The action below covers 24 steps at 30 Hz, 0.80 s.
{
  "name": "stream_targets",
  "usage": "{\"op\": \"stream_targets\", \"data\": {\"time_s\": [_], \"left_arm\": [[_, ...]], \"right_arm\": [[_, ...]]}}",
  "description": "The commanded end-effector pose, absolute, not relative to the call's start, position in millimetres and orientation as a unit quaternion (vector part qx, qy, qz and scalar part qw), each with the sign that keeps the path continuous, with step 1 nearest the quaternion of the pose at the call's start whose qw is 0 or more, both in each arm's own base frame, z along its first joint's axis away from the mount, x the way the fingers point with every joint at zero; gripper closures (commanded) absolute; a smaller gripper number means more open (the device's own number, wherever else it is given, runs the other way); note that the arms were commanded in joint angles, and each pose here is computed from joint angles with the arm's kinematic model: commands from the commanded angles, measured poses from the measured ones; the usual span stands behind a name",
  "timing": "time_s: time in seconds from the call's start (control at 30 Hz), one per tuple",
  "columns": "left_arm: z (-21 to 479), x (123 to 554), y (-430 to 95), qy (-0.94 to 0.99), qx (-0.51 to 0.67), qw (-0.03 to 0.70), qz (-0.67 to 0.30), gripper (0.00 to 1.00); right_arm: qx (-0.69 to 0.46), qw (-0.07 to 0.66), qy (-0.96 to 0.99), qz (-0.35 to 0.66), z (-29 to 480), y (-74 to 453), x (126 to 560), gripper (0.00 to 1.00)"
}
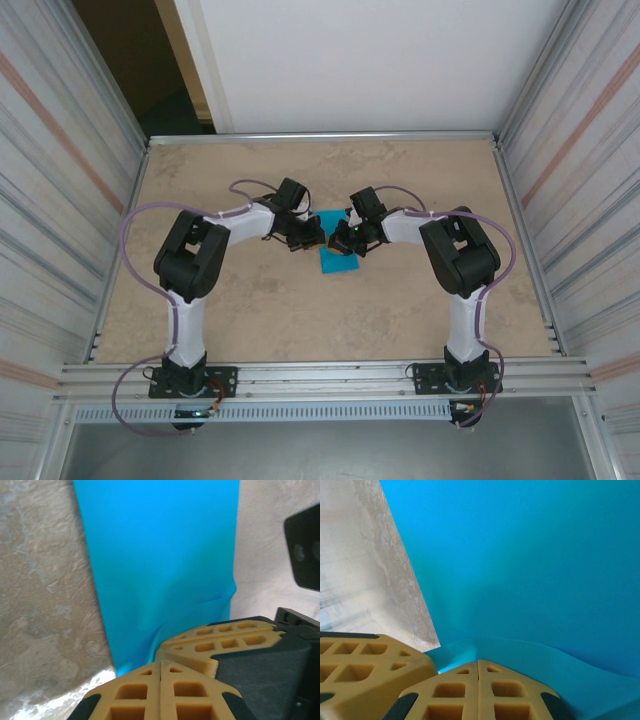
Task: Fold a paper plane with a square sheet of paper (pick it up from the middle)
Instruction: Fold the triangle a second time at the center of the table.
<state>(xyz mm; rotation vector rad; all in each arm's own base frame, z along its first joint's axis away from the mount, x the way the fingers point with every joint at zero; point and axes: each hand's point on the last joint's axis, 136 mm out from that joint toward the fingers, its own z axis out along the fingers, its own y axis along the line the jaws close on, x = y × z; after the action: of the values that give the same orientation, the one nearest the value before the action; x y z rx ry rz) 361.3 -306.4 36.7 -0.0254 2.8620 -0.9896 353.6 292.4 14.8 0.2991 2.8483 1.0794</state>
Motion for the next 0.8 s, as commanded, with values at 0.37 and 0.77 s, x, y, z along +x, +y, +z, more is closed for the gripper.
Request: {"op": "stream_targets", "data": {"time_s": [0.37,0.77], "left_arm": [[24.4,364.2,-299.4,0.962,-0.007,0.048,-0.269,0.98],[19.7,362.5,-290.8,0.970,-0.009,0.043,-0.238,0.98]], "right_arm": [[0.133,-0.007,0.945,0.298,-26.7,269.8,329.9,1.00],[0.109,0.028,0.928,0.354,13.3,285.1,346.5,1.00]]}}
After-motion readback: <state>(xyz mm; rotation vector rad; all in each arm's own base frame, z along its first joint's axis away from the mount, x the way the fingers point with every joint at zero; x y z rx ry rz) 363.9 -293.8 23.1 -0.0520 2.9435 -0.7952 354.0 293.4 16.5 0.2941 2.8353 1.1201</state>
